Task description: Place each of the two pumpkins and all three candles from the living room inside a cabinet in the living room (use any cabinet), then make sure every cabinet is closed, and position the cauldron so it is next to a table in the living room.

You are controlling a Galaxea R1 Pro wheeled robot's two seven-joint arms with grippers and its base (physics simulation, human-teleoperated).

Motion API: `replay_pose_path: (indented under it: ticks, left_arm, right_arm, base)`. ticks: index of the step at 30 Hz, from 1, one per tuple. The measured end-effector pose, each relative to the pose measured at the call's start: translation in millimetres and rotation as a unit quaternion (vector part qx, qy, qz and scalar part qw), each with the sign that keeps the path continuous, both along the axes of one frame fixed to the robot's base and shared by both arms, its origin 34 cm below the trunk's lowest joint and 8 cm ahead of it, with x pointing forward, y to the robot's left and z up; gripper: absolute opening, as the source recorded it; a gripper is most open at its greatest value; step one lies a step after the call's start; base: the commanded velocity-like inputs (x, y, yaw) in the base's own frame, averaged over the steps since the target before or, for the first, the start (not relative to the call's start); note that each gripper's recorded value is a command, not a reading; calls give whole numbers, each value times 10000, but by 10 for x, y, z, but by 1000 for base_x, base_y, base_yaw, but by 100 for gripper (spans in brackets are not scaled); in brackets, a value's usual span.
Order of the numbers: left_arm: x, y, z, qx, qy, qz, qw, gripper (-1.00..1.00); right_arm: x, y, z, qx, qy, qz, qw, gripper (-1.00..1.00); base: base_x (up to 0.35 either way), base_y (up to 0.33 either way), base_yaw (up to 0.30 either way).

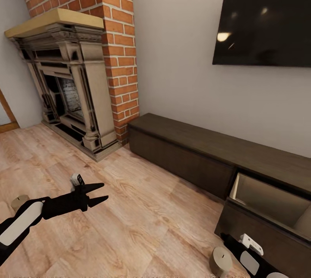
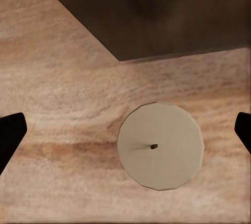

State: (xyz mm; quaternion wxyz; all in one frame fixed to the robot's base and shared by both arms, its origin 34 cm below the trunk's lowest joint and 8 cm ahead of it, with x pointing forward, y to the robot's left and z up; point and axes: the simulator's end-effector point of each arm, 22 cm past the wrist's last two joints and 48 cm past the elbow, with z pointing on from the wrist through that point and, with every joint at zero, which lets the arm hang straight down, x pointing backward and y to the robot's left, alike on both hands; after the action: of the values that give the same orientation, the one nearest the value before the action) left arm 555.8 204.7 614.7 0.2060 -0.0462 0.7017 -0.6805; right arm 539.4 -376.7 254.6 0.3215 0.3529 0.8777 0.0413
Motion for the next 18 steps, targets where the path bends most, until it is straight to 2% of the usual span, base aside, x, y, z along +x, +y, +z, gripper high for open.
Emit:
replay_pose_path:
  ticks: [6, 12, 18]
  left_arm:
    - [4, -7, -67, -117, 67, -50, 9999, 100]
    - [18, -21, -189, -133, 191, -71, 9997, 100]
    - [35, -25, -315, -134, 317, -77, 9994, 100]
  right_arm:
    - [-108, 4, -150, 18, 208, -6, 9998, 100]
    - [-252, -59, -301, -96, 490, -130, 9987, 100]
    - [-334, -83, -414, -141, 634, -163, 9978, 100]
  base:
    - [0, 0, 0]
    - [0, 0, 0]
    - [0, 0, 0]
